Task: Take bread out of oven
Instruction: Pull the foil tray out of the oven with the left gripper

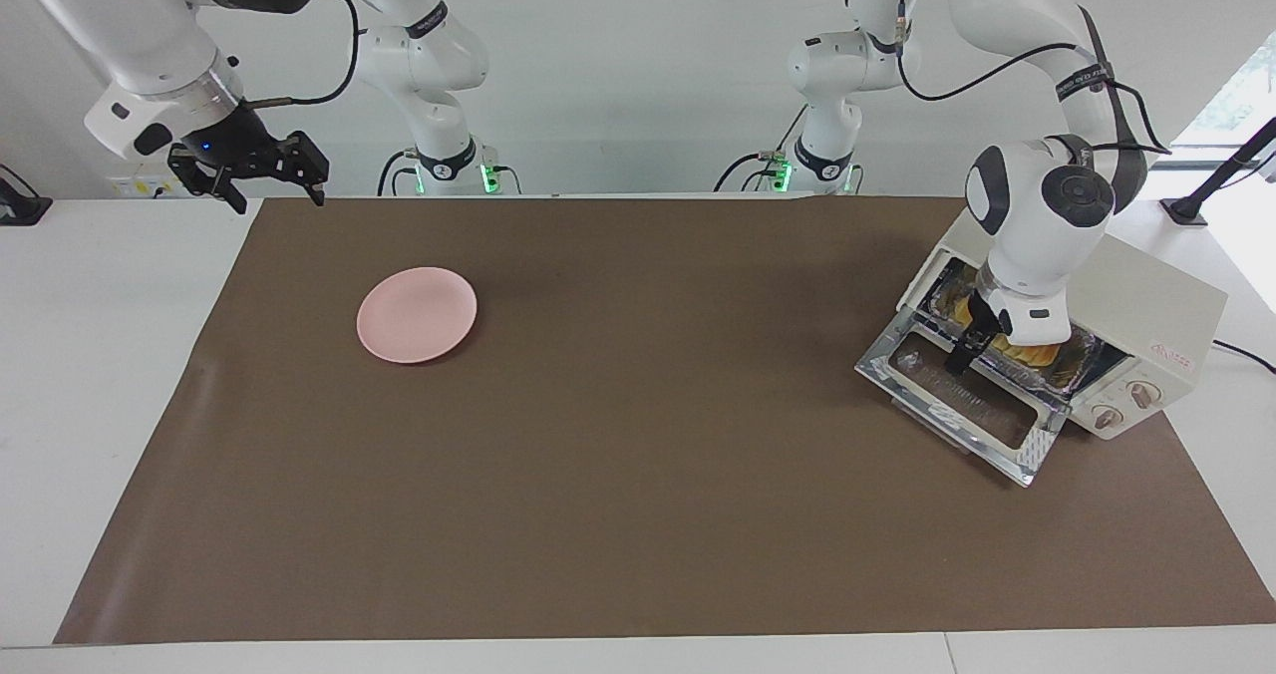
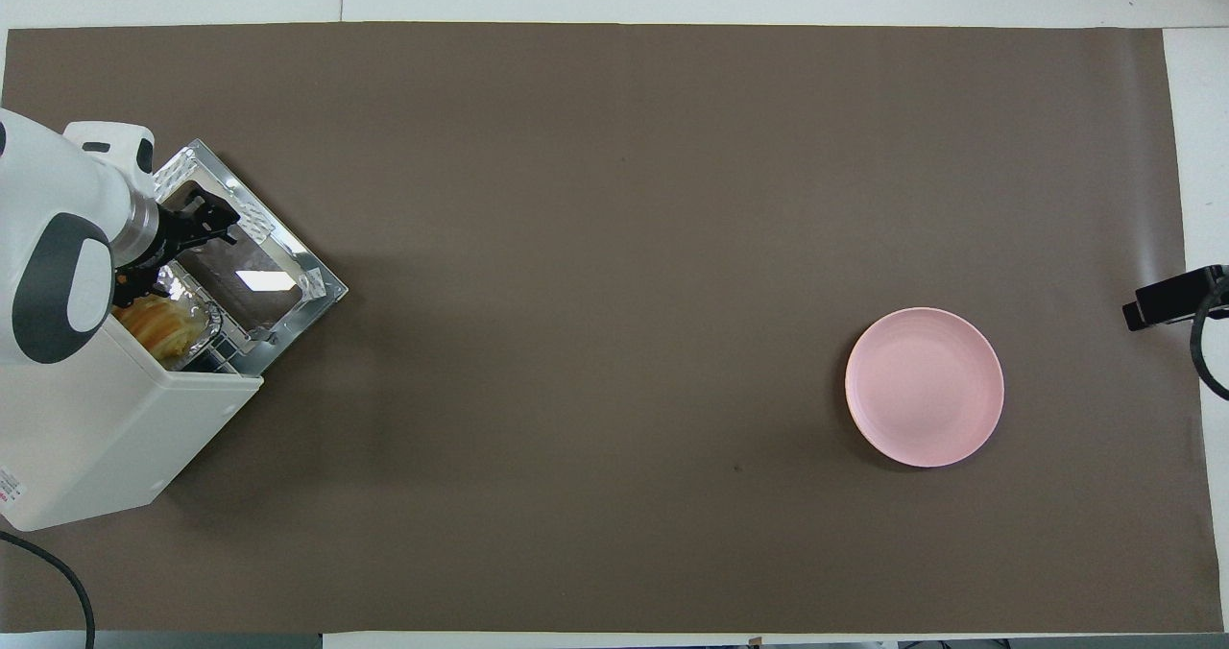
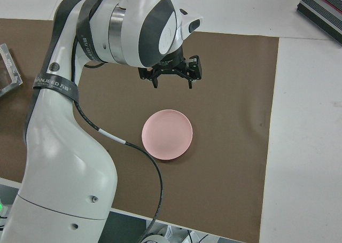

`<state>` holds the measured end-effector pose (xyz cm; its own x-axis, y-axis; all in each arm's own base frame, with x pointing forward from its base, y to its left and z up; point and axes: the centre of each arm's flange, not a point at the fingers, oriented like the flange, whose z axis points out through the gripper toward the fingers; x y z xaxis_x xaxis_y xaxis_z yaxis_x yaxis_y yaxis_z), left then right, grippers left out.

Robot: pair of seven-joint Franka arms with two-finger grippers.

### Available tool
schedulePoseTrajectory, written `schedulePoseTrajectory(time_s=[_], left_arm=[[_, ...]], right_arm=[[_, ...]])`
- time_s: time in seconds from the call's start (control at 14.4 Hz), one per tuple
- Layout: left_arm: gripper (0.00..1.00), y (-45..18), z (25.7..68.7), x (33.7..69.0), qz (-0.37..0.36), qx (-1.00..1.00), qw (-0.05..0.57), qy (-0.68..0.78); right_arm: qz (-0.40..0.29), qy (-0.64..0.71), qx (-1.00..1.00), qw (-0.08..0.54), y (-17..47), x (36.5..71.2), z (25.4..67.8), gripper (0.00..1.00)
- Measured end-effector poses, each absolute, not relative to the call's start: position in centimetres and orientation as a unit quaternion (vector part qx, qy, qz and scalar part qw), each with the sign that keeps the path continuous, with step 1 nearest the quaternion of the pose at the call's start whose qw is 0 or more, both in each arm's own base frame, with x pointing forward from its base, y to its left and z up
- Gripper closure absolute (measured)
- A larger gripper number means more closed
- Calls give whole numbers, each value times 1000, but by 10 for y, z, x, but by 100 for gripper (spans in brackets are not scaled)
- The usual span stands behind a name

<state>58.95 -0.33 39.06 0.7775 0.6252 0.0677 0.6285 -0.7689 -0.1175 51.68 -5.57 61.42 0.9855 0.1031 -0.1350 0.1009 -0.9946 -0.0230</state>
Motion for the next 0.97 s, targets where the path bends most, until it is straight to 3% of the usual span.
schedulePoseTrajectory(time_s=[0.07, 0.14, 0.63, 0.76, 0.97], left_arm=[[4, -3, 386, 588, -11, -940, 67, -334], [13, -3, 382, 586, -10, -940, 67, -333], [94, -9, 380, 586, -16, -966, 80, -246], [98, -37, 388, 591, -34, -976, 86, -199], [98, -137, 418, 600, -73, -988, 70, -120]], right_arm=[[68, -51, -996, 8, -56, 517, 614, 0], [68, -51, -996, 8, -55, 517, 614, 0], [68, -48, -996, 8, -59, 516, 614, 0], [68, -48, -996, 8, -59, 516, 614, 0], [69, -48, -996, 9, -59, 516, 613, 0]])
